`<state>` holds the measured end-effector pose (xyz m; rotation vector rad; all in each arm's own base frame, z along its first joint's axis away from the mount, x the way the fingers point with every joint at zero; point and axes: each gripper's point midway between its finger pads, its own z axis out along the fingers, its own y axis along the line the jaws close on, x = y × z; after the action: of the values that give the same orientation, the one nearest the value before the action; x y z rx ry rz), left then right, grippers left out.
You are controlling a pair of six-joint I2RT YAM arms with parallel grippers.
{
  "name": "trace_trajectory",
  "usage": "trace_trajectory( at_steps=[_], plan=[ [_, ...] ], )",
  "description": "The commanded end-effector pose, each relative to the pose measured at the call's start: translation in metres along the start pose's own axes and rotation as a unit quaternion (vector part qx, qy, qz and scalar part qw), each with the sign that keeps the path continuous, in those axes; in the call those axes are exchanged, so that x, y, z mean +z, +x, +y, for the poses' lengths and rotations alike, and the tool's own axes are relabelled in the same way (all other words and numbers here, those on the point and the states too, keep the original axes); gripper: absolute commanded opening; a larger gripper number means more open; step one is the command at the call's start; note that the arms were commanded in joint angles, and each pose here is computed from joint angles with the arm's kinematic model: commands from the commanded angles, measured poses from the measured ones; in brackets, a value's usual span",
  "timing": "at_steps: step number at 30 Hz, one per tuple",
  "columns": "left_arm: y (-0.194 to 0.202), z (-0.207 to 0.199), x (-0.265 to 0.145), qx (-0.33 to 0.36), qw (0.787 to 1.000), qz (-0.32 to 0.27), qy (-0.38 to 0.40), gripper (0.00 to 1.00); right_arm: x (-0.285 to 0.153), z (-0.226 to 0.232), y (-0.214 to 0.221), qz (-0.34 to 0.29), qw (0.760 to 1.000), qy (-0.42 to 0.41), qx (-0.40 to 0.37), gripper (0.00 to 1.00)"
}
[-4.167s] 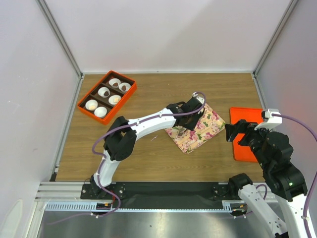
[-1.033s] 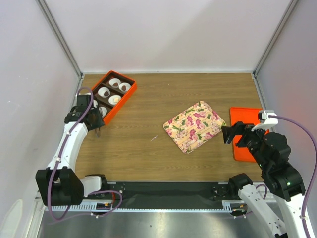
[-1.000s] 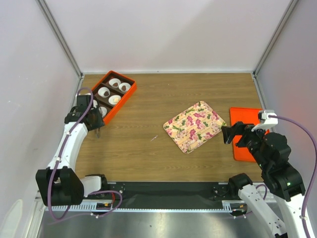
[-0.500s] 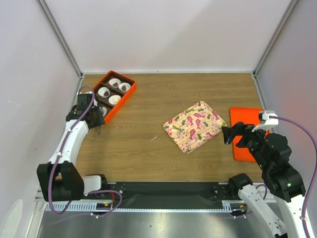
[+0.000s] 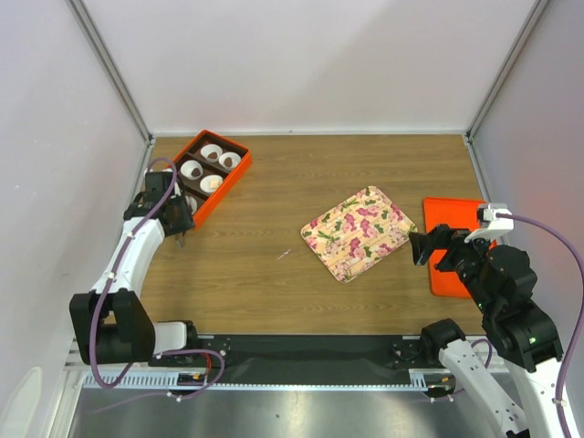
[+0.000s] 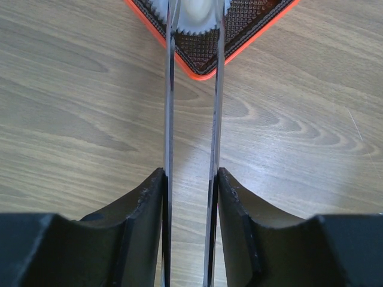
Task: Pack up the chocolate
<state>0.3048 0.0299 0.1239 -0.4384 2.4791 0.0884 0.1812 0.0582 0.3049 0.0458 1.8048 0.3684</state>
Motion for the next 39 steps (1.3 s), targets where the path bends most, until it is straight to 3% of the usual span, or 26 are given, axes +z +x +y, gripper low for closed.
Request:
trace_trajectory(
  at_steps=[1,10,13,18,23,27,31,36,39],
  plan=[
    [-0.029,0.002,-0.006,-0.001,0.999,-0.043,-0.004,0.44,-0.003,0.000,-0.012,-0.024,1.000,0.001,0.002,1.00],
    [-0.053,-0.006,-0.032,-0.007,0.997,-0.077,0.016,0.47,-0.005,0.001,-0.017,-0.027,1.000,0.001,0.003,1.00],
    [-0.061,-0.018,-0.050,-0.002,0.995,-0.089,0.048,0.46,-0.004,0.005,-0.021,-0.024,1.000,-0.002,0.009,1.00],
    [-0.068,-0.074,-0.092,0.025,0.977,-0.132,0.163,0.46,0.012,0.006,-0.014,0.011,0.999,0.011,0.035,0.99],
    [-0.041,-0.149,-0.127,0.102,0.953,-0.124,0.257,0.46,0.037,0.002,0.003,0.066,0.992,0.056,0.087,0.99],
    [-0.006,-0.207,-0.161,0.153,0.915,-0.129,0.351,0.47,0.048,-0.019,0.016,0.091,0.977,0.144,0.131,0.99],
    [0.026,-0.230,-0.172,0.187,0.897,-0.113,0.383,0.47,0.065,-0.046,0.028,0.104,0.955,0.230,0.156,0.99],
    [0.058,-0.246,-0.179,0.212,0.871,-0.095,0.432,0.47,0.103,-0.067,0.028,0.120,0.949,0.237,0.171,0.97],
    [0.065,-0.240,-0.165,0.208,0.882,-0.093,0.414,0.47,0.120,-0.087,0.024,0.117,0.941,0.254,0.192,0.94]
  ],
)
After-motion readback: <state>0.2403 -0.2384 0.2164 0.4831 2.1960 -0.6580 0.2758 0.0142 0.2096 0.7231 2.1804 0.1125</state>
